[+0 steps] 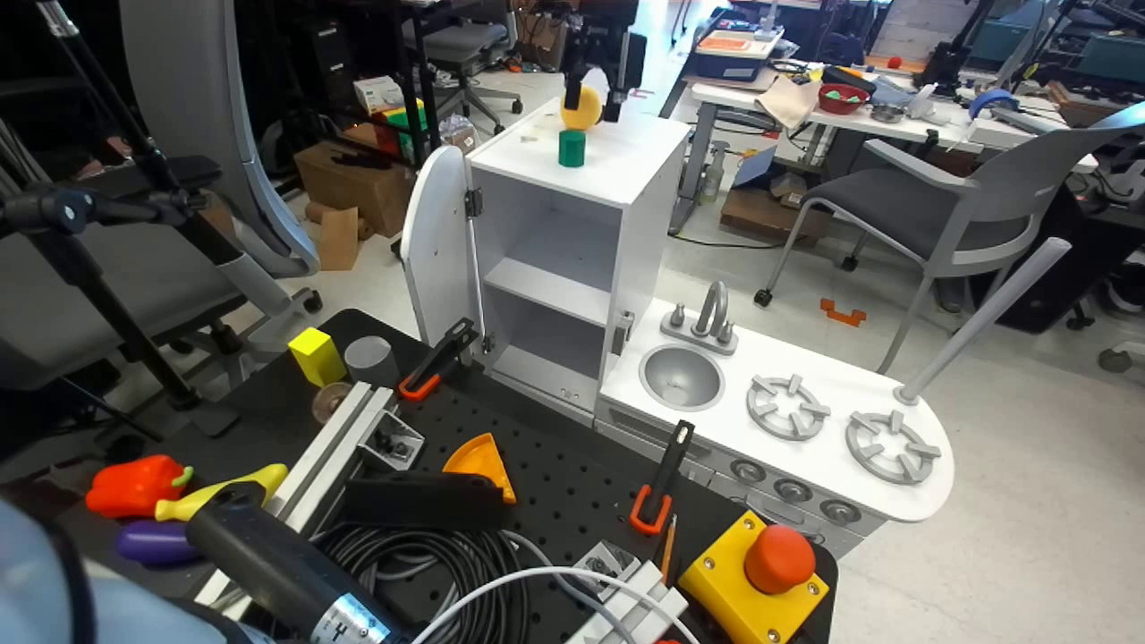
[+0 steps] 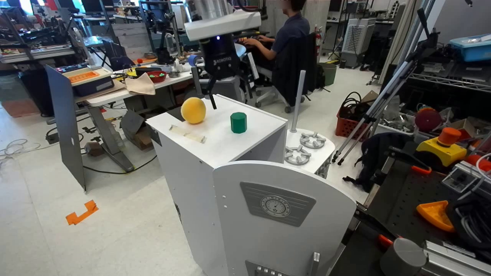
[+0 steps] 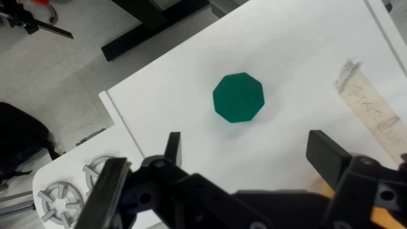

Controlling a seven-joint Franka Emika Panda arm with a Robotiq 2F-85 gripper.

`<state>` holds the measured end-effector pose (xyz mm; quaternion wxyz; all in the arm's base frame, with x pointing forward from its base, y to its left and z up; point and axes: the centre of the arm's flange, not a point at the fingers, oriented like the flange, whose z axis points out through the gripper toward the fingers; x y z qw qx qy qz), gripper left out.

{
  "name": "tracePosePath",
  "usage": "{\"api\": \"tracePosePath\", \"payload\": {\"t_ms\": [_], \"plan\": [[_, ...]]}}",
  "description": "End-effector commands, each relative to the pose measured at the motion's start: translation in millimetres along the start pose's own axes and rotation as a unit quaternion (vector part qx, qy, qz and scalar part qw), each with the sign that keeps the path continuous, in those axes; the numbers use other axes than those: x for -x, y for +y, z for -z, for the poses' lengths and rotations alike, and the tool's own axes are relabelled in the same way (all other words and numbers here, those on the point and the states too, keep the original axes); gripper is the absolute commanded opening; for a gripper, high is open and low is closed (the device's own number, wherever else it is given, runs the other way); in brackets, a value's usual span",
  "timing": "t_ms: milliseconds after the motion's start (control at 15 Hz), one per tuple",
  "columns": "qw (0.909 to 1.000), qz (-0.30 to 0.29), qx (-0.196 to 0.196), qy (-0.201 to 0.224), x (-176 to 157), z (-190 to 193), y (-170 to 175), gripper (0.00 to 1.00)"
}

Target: Move the green object closer to you

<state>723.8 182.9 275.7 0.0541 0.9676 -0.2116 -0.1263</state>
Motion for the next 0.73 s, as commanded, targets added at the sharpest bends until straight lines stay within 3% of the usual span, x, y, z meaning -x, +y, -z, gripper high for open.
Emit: {"api": "tracePosePath", "payload": {"t_ms": [0,67,333,400,667], "plan": [[0.9987,0.027,-0.018,0.039,60.7,24.4,47.1,1.0],[0.9981,0.032,-0.026,0.045,61.0,50.9,35.0,1.0],[0.9982,0.037,-0.031,0.036,74.8,95.3,39.9,1.0],[0.998,0.031,-0.033,0.044,52.6,88.1,25.4,1.0],[0.9981,0.032,-0.032,0.042,64.0,99.6,32.6,1.0]]}}
